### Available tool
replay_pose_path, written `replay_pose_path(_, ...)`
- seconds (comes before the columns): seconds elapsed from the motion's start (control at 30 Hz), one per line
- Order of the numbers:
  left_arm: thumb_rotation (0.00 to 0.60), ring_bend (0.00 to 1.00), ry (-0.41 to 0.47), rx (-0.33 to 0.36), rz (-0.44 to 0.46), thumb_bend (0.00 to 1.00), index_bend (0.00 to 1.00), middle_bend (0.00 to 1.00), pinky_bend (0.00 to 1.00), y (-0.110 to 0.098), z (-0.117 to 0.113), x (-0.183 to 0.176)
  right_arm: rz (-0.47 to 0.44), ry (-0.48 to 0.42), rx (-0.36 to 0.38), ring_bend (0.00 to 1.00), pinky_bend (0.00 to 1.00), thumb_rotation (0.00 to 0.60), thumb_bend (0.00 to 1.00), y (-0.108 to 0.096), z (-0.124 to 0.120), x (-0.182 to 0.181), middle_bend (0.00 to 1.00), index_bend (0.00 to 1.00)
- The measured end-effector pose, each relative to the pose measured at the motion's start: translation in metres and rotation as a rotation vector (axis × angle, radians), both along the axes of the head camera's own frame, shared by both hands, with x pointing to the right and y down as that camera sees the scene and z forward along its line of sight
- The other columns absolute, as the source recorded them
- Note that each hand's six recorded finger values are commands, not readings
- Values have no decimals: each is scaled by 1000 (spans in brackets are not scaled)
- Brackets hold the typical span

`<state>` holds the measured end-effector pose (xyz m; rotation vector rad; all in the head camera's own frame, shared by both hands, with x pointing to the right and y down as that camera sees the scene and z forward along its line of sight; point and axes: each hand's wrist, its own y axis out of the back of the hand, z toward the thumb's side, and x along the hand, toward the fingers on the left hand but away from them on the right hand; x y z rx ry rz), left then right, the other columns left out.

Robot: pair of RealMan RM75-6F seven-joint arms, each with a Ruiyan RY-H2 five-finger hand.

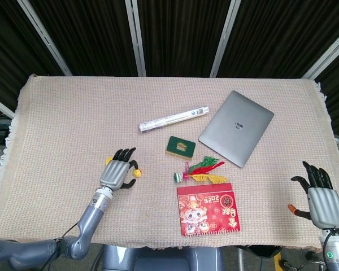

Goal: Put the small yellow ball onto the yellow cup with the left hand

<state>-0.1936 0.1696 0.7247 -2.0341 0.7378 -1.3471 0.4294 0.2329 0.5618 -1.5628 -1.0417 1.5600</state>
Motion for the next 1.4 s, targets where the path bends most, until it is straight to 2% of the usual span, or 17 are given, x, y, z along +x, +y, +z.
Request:
replay_pose_path(0.67,600,0,-26,10,9,326,407,0,0,-1,2,1,9,4,1,0,0,600,0,1,-2,3,0,315)
replay_pose_path(1.4,600,0,-44,-16,22,326,394,0,0,-2,14,6,15,-3,-2,0,0,600,0,2,-2,4,0,315)
